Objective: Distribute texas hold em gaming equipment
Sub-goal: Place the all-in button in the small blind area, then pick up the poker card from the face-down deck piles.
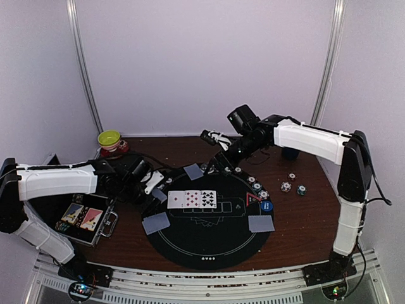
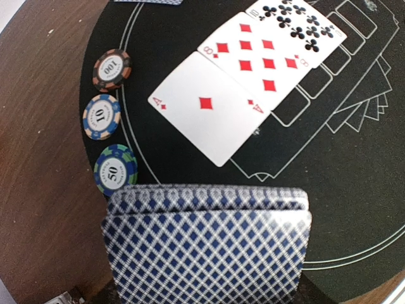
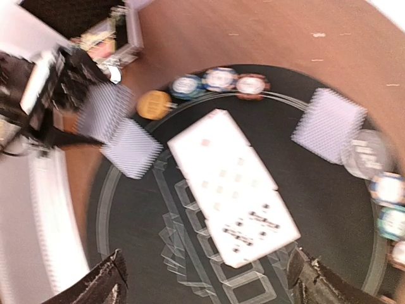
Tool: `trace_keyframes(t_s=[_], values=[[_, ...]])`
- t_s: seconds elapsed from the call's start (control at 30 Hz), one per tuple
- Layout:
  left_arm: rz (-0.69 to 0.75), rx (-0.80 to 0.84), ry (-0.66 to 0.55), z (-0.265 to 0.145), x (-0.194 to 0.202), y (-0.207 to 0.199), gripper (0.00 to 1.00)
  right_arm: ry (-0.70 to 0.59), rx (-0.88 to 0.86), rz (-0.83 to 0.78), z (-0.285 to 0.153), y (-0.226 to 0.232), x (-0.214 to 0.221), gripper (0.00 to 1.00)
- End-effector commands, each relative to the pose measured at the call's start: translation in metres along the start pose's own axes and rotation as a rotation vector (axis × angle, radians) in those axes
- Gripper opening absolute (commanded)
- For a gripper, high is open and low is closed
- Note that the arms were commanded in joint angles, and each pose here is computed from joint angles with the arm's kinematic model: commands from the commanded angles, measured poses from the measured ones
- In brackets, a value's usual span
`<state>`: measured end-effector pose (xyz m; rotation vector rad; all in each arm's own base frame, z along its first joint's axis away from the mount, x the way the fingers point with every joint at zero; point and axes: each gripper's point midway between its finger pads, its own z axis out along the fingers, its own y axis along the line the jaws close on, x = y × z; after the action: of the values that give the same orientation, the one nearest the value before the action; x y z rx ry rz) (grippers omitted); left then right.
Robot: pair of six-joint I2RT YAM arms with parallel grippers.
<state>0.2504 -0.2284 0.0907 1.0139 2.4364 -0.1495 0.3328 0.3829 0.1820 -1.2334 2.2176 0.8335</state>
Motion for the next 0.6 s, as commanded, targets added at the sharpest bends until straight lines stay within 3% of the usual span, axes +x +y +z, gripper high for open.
trace_keyframes(t_s=[0.0, 0.23, 0.57], values=[[0.093, 0.058, -0.060, -0.006, -0.024, -0.029, 0.67, -0.009, -0.291, 0.166, 0.028, 0.032, 0.000, 0.87], [0.212, 0.104, -0.056, -0.004, -0.037, -0.070, 0.67, 0.000, -0.487, 0.299, 0.048, 0.051, 0.016, 0.81], [0.253, 0.134, -0.074, -0.005, -0.050, -0.089, 0.67, 0.021, -0.632, 0.367, 0.058, 0.080, 0.029, 0.76]])
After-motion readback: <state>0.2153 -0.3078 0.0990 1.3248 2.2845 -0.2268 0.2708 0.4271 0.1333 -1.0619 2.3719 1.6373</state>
